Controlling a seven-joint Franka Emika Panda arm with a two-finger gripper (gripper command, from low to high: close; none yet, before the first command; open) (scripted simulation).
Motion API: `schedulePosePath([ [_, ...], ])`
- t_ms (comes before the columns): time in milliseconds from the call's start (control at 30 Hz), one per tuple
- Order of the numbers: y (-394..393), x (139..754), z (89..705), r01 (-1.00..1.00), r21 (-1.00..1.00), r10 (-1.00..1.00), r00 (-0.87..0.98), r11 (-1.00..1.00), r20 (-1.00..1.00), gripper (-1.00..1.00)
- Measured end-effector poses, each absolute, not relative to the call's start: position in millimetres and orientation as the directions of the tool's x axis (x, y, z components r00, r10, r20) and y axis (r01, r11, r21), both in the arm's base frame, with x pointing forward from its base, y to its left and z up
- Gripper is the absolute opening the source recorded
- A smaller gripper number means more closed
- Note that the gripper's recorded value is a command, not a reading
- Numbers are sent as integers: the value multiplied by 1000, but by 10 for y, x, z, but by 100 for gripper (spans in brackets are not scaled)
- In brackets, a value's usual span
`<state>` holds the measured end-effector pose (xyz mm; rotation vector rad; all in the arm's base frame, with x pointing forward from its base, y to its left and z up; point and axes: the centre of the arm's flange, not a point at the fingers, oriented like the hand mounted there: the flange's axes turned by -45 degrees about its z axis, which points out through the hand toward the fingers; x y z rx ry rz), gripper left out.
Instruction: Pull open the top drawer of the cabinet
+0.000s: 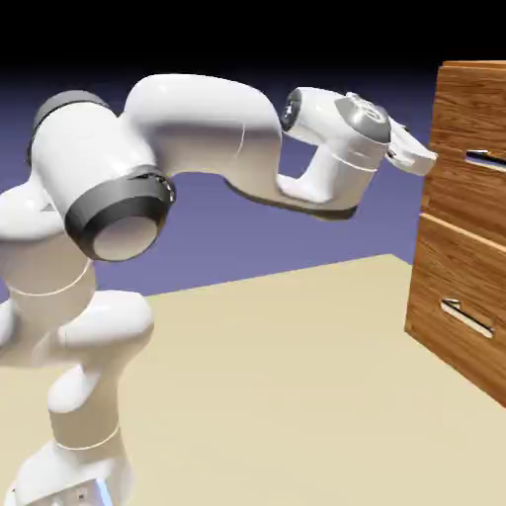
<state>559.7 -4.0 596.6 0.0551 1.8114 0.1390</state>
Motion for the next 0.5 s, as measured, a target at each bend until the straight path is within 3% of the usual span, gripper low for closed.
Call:
schedulePosePath([
  [233,-101,6011,5714,-92,-405,-415,-146,910,-898,0],
  [500,-134,6462,5438,-67,-882,-884,-40,467,-465,0],
])
